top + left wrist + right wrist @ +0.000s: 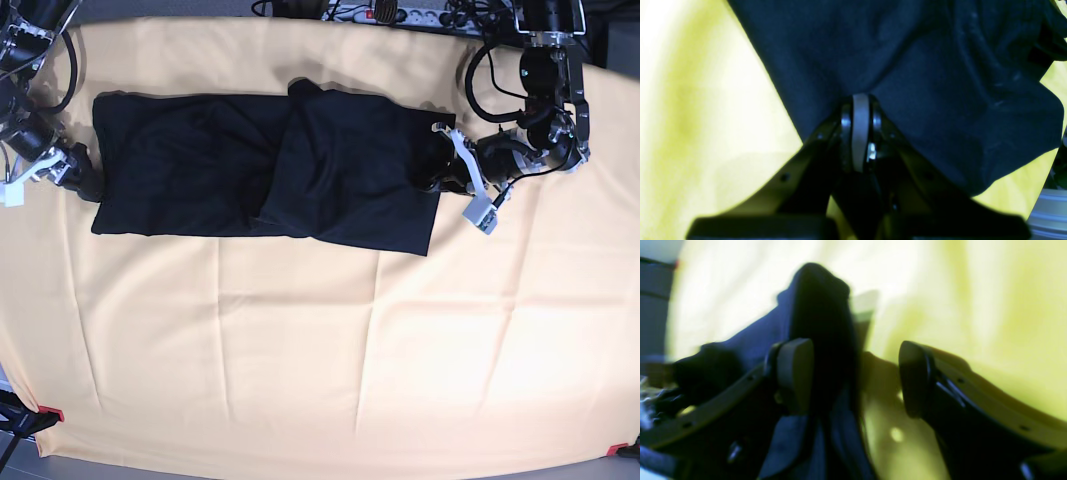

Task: Fold the T-shirt properly
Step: 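Grasp the other strip end with the right gripper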

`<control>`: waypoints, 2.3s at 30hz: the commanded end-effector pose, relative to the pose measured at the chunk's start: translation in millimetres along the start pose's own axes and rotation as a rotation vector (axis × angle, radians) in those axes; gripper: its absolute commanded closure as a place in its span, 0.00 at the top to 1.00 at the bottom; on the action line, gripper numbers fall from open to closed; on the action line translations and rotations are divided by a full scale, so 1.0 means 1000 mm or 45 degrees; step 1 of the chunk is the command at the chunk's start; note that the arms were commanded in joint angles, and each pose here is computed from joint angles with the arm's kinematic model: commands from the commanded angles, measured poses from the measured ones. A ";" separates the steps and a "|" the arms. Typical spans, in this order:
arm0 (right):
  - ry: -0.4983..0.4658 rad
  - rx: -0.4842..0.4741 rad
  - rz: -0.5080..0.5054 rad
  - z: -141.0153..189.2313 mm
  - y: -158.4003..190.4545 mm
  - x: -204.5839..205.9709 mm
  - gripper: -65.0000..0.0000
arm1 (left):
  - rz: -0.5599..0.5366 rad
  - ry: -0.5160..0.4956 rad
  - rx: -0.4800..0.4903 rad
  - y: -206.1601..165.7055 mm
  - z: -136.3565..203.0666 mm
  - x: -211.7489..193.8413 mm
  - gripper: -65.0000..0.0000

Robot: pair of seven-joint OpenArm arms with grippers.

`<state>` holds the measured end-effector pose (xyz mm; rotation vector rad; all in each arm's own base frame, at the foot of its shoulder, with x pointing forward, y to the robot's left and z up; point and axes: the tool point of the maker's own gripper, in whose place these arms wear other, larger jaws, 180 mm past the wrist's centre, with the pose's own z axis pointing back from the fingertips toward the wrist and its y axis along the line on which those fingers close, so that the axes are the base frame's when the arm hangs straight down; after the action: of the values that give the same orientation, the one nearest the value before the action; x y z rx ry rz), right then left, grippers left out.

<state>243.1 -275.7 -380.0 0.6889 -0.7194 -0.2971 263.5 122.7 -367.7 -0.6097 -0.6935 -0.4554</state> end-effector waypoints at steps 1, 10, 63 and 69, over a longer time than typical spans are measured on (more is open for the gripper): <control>0.086 0.008 0.012 0.003 -0.001 -0.012 0.65 | -0.026 0.103 0.077 0.013 0.006 -0.012 0.00; 0.207 0.232 0.076 -0.007 0.033 -0.034 0.65 | -0.022 0.097 0.071 0.013 0.006 -0.011 0.00; 0.412 -0.360 0.890 0.047 0.032 0.069 0.00 | -0.101 -0.339 0.059 0.007 0.077 0.093 0.00; 0.328 -0.487 1.008 0.063 0.047 0.095 0.00 | -0.100 -0.339 0.058 0.007 0.077 0.093 0.00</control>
<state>262.1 -309.2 -281.8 0.0703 -0.5699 0.3611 291.3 160.1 -273.4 -0.6022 -0.9304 -0.4164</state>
